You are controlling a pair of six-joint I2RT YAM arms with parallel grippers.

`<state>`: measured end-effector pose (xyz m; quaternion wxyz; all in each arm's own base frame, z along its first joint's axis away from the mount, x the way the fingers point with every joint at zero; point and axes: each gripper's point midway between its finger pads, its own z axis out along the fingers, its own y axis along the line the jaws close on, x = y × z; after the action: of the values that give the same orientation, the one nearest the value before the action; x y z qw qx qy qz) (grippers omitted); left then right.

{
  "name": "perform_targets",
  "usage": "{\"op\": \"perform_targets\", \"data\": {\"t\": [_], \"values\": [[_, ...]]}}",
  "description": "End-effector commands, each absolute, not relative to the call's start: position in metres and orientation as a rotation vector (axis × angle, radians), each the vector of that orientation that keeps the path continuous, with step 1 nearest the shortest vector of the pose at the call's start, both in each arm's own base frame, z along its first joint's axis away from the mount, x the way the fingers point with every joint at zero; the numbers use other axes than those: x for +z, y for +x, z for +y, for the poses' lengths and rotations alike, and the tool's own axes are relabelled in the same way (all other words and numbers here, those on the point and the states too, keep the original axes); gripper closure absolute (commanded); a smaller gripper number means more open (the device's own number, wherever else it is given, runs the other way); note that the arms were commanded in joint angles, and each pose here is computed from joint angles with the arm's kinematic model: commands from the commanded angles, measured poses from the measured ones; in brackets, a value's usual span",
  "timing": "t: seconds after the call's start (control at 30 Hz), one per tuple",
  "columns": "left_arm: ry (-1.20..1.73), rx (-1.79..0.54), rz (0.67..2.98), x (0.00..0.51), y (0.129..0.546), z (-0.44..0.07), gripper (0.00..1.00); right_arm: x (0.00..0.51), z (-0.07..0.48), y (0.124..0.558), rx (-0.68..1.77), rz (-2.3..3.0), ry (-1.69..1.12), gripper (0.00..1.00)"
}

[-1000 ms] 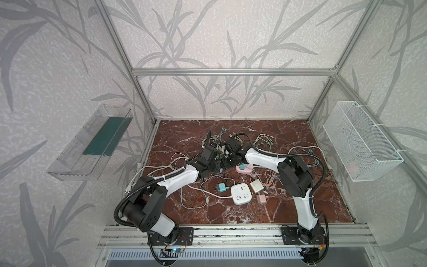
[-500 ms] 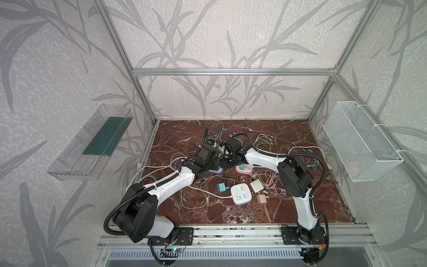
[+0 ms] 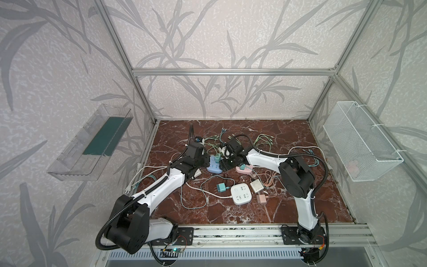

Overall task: Pull the plug off the socket
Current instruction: 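Close left gripper on the mint-green charger and pull it up, then set the mint-green charger on the table beside the strip with left gripper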

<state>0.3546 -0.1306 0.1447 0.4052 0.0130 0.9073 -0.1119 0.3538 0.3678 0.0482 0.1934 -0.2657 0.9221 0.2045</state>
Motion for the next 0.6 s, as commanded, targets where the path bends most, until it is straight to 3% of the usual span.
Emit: {"op": "perform_targets", "data": {"t": [0.0,0.57], "values": [[0.016,-0.379,2.241,0.159,0.355,-0.130,0.84,0.080,0.371,0.356,0.621,2.507,-0.755,0.28],[-0.138,-0.601,2.241,0.137,0.394,-0.112,0.83,0.100,0.369,0.352,0.650,2.412,-0.780,0.24]]}}
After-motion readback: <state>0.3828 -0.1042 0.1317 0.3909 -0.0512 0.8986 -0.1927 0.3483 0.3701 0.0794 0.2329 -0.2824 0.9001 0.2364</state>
